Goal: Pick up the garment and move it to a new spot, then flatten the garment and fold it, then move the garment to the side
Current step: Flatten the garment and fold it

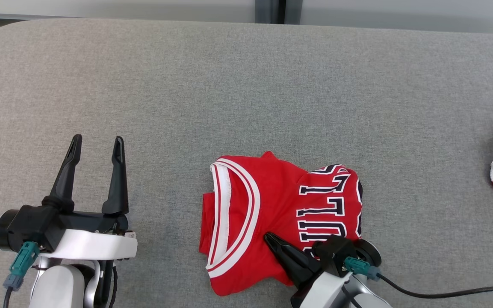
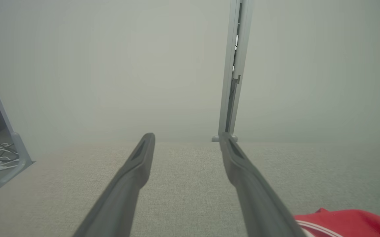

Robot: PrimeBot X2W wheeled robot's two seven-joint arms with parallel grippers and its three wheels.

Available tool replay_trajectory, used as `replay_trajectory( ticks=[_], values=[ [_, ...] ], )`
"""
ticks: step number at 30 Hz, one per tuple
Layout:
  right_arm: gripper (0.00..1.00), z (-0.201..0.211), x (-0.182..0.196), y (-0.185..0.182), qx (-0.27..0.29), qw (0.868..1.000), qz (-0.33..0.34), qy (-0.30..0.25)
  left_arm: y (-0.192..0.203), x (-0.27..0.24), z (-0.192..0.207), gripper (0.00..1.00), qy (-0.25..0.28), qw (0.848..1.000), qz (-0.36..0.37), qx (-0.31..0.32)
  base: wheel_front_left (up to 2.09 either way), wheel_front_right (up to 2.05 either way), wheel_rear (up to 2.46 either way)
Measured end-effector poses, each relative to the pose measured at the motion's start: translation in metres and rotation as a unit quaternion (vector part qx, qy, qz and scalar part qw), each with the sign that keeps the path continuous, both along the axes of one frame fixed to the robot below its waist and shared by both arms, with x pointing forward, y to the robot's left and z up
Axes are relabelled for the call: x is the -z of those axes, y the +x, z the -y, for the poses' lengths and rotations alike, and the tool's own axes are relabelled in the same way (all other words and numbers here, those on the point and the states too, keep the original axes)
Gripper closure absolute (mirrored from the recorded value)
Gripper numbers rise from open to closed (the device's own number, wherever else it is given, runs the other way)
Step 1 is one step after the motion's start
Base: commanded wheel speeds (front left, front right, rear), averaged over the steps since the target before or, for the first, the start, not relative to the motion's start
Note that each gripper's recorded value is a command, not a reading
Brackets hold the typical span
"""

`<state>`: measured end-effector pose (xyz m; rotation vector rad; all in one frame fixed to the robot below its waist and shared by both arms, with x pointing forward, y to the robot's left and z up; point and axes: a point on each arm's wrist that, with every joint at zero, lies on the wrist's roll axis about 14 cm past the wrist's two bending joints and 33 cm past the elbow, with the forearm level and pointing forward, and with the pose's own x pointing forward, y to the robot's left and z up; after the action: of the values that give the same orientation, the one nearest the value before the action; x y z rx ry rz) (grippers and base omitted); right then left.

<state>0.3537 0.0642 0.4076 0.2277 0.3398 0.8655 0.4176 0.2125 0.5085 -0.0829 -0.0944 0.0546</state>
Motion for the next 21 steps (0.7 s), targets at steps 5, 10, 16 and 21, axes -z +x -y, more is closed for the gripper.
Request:
replay_trajectory(
  ticks=[5, 10, 16, 21],
  values=[
    [1.00, -0.002, 0.003, 0.005, 0.003, 1.000, -0.004, 0.007, 0.001, 0.004, 0.000, 0.00, -0.001, 1.000, -0.005, 0.001, 0.00, 0.00, 0.00],
    [1.00, 0.024, -0.013, 0.043, 0.079, 0.996, 0.013, 0.031, 0.003, 0.005, 0.002, 0.00, -0.002, 1.000, -0.004, 0.005, 0.00, 0.00, 0.00],
    [1.00, 0.061, -0.062, 0.070, 0.163, 0.980, 0.071, 0.089, 0.005, 0.004, 0.005, 0.00, 0.000, 1.000, -0.001, 0.011, 0.00, 0.00, 0.00],
    [1.00, 0.127, -0.104, 0.080, 0.255, 0.951, 0.146, 0.100, 0.010, -0.002, 0.009, 0.00, 0.005, 1.000, 0.008, 0.020, 0.00, 0.00, 0.00]
  ],
)
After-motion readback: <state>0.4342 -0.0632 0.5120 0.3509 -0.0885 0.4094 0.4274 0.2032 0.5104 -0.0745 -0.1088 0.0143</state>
